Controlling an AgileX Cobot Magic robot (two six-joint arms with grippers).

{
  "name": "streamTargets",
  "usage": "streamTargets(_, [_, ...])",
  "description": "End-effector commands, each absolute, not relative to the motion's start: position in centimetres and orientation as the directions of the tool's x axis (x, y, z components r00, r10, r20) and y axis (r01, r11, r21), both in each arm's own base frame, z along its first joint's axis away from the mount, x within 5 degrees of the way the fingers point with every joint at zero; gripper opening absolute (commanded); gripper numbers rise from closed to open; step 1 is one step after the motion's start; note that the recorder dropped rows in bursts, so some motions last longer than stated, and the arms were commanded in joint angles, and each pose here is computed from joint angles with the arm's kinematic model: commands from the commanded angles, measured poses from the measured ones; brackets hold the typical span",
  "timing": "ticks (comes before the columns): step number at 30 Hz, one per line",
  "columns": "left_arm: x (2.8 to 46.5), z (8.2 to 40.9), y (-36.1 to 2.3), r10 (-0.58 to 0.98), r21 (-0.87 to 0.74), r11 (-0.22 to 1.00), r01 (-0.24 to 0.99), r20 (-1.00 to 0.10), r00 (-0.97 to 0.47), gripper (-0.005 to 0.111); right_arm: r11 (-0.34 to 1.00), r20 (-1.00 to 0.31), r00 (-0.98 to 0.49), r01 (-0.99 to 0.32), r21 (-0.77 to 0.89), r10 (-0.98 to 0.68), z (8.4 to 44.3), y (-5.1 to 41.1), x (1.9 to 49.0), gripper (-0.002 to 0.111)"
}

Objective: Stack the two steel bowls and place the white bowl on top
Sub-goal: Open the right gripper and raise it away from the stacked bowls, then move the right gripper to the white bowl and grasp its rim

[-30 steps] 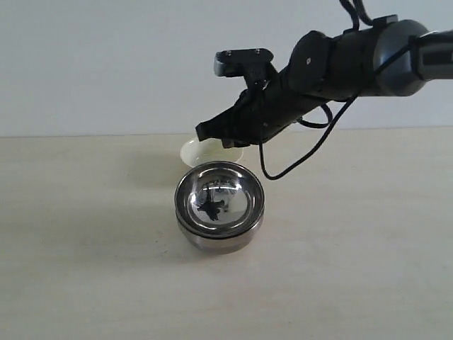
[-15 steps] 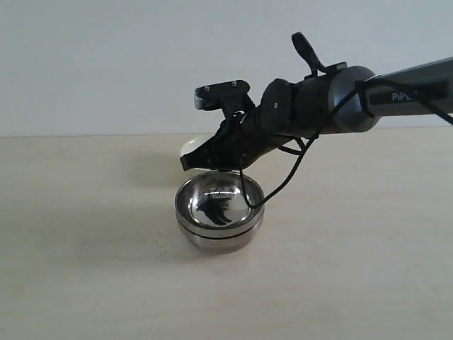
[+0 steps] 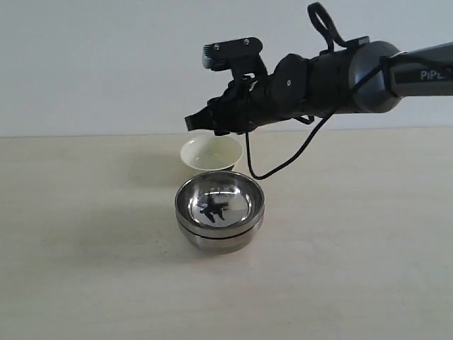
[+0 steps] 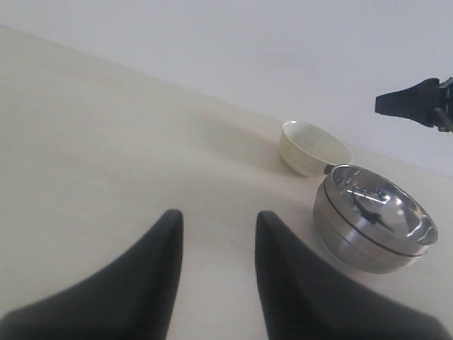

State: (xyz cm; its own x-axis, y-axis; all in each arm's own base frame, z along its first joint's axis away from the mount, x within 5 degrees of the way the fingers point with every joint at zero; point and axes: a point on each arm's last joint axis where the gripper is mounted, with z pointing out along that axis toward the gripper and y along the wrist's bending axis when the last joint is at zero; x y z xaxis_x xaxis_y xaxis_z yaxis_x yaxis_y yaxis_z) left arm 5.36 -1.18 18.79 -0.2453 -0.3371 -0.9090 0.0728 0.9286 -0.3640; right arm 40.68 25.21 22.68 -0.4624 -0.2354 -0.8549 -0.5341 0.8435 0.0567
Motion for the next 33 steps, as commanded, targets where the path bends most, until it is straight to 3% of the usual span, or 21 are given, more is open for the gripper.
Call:
streamTargets(1, [5.4, 18.7, -1.2, -0.337, -0.364, 0.929, 0.07, -0.909, -0.244, 0.032, 0.906, -0.85, -0.518, -0.4, 0.137, -0.1, 21.7, 21.7, 43.2, 0.062])
streamTargets(6, [5.4, 18.7, -1.2, -0.337, -0.364, 0.929, 0.07, -0.909, -0.244, 0.032, 0.934, -0.804, -0.592, -0.314, 0.173, -0.05, 18.8, 19.3, 45.4, 0.062])
streamTargets(24, [5.4, 18.7, -1.2, -0.337, -0.364, 0.929, 0.07, -0.909, -0.244, 0.032, 0.893, -0.664, -0.732, -0.389, 0.227, -0.15, 13.9, 22.2, 50.5, 0.06])
streamTargets(27, [5.4, 18.7, -1.2, -0.337, -0.364, 0.929, 0.07, -0.909, -0.244, 0.032, 0.892, -0.66, -0.738, -0.381, 0.242, -0.136, 13.3, 22.3, 50.6, 0.048])
streamTargets(33, [5.4, 18.7, -1.2, -0.337, -0.364, 0.929, 0.07, -0.909, -0.244, 0.032, 0.893, -0.669, -0.733, -0.377, 0.245, -0.126, 13.4, 22.3, 50.7, 0.005])
